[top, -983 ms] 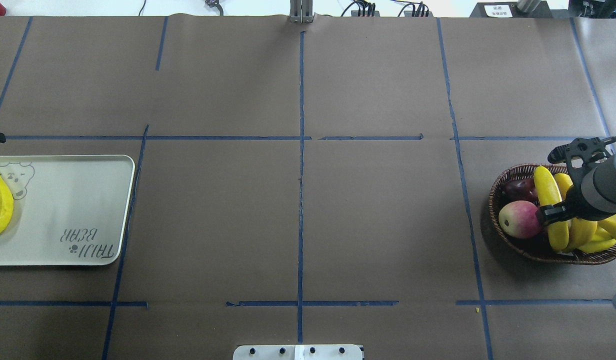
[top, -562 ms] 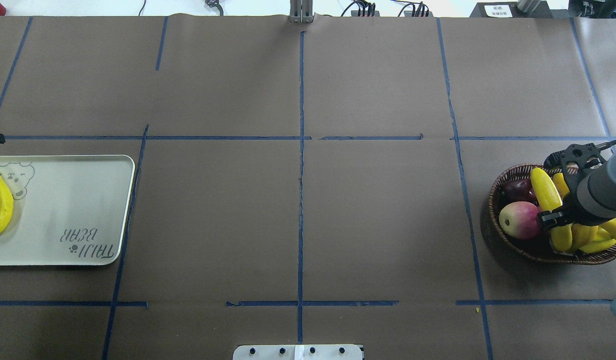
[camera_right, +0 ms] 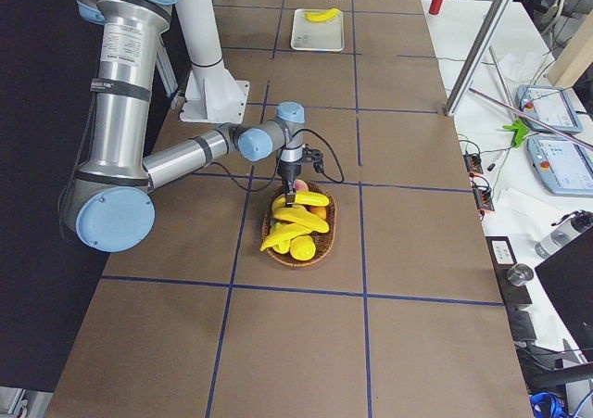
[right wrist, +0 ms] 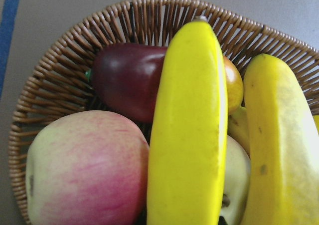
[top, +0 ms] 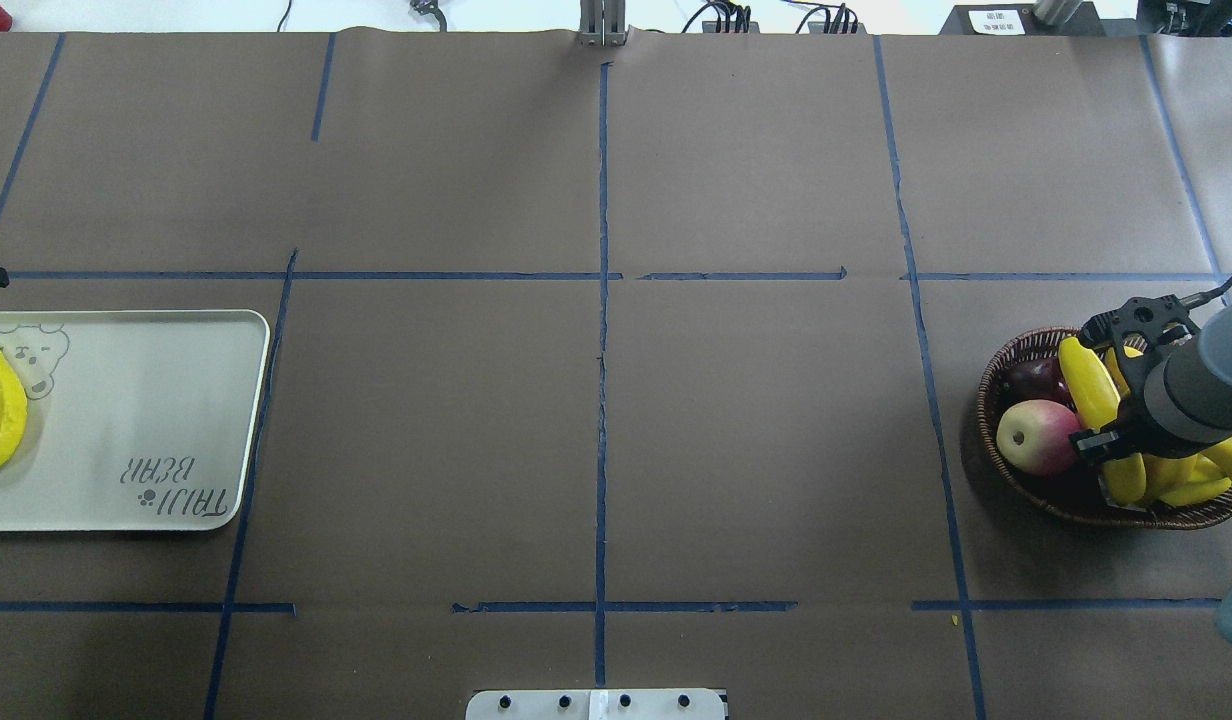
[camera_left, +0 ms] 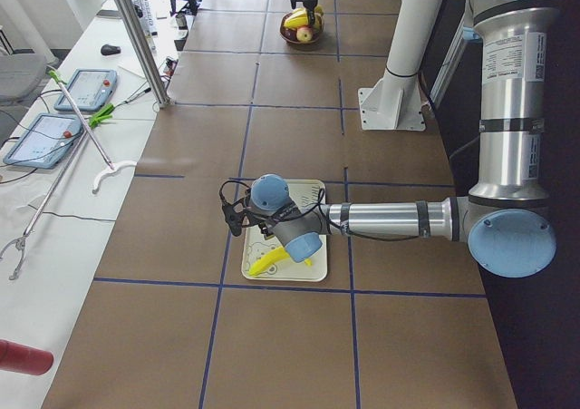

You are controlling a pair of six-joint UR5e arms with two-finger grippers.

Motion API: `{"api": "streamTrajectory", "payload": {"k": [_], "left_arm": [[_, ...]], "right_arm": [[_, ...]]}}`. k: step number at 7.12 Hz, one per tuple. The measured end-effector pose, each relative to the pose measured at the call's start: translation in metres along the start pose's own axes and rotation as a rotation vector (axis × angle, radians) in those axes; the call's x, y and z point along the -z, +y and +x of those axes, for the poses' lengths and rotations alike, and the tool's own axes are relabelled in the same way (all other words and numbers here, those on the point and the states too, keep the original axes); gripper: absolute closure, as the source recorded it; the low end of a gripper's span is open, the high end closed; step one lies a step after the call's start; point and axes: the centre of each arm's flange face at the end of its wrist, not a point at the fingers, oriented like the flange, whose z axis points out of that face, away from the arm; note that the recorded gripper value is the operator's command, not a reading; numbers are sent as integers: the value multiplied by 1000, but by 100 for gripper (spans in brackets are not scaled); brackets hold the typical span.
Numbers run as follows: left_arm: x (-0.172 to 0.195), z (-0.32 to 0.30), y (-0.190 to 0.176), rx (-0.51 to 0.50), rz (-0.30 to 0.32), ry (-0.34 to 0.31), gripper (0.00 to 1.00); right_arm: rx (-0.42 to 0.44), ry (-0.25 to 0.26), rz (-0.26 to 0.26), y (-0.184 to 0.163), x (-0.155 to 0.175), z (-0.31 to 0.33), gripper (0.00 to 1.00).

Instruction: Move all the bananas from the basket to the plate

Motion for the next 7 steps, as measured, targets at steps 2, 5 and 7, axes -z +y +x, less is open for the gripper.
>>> {"api": "streamTrajectory", "payload": {"k": [2,5,7], "left_arm": [[0,0,0,1,0,0,0],[-3,8,5,-36,-7,22,0],[-15,33,21,-101,-39,75,0]], "right_arm": [[8,-27,21,1,20,-5,82],[6,-163,47,5,97,-23,81],[28,-307,78,-16,139,-61,80]]}}
